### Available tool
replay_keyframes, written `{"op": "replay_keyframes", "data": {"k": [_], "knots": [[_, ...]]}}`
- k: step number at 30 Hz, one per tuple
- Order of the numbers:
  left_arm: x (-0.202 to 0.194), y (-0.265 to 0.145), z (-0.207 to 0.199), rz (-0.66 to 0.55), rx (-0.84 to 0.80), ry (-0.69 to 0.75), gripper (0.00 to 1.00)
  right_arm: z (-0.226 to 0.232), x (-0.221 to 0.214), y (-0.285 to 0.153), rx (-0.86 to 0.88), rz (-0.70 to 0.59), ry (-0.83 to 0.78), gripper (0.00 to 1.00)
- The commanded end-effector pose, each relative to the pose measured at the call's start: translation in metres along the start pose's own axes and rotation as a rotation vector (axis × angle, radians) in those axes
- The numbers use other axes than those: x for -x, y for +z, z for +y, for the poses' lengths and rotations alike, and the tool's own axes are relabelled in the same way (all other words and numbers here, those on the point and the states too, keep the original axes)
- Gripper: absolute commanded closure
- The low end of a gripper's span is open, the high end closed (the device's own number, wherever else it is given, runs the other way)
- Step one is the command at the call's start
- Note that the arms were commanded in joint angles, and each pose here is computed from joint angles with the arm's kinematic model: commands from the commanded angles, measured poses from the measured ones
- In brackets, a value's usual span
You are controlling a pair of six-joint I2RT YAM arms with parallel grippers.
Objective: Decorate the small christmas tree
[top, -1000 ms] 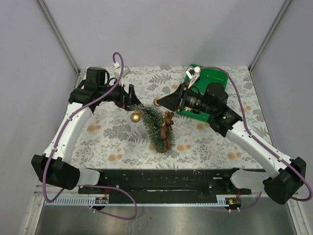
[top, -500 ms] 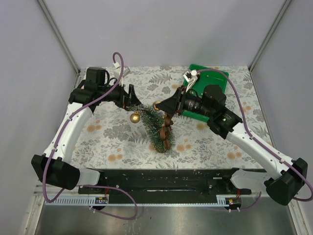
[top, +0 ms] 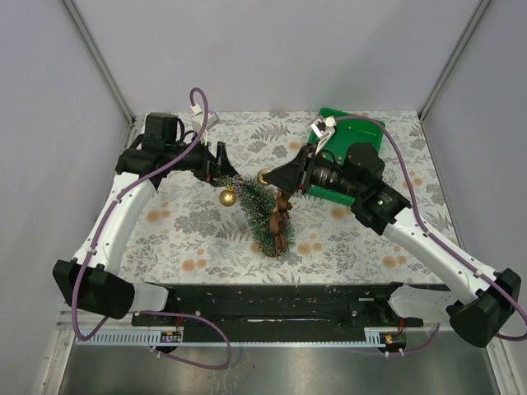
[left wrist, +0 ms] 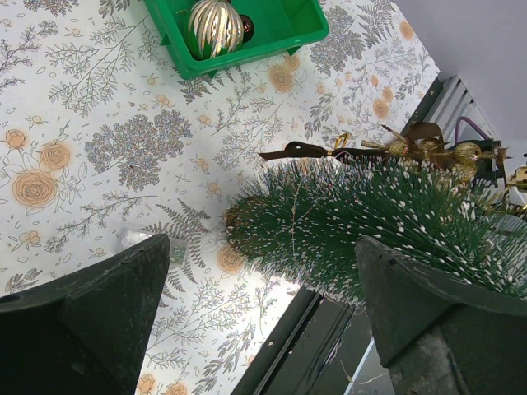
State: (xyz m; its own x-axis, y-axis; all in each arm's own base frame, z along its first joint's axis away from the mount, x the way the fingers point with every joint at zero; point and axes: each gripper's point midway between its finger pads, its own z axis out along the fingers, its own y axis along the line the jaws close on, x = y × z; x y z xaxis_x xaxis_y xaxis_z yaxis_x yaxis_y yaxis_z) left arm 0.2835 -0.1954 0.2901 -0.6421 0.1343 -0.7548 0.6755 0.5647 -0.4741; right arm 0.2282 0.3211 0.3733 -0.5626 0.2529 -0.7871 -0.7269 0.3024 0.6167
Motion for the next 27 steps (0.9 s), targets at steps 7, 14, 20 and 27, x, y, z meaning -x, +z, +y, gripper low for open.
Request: {"op": "replay_keyframes", "data": {"k": [7, 14, 20, 27], "knots": [[0.012, -0.008, -0.009, -0.041, -0.002, 0.046, 0.01, 0.052, 0.034, -0.010, 0.148, -0.097, -0.035, 0.98], [0.011, -0.008, -0.009, -0.040, 0.000, 0.048, 0.01, 0.051, 0.028, -0.007, 0.155, -0.082, -0.026, 0.98], [0.011, -0.008, -0.008, -0.041, 0.001, 0.051, 0.01, 0.049, 0.022, -0.004, 0.156, -0.060, -0.021, 0.98], [0.011, -0.009, -0.007, -0.043, 0.013, 0.057, 0.01, 0.042, 0.018, -0.001, 0.141, -0.050, -0.017, 0.98]]}}
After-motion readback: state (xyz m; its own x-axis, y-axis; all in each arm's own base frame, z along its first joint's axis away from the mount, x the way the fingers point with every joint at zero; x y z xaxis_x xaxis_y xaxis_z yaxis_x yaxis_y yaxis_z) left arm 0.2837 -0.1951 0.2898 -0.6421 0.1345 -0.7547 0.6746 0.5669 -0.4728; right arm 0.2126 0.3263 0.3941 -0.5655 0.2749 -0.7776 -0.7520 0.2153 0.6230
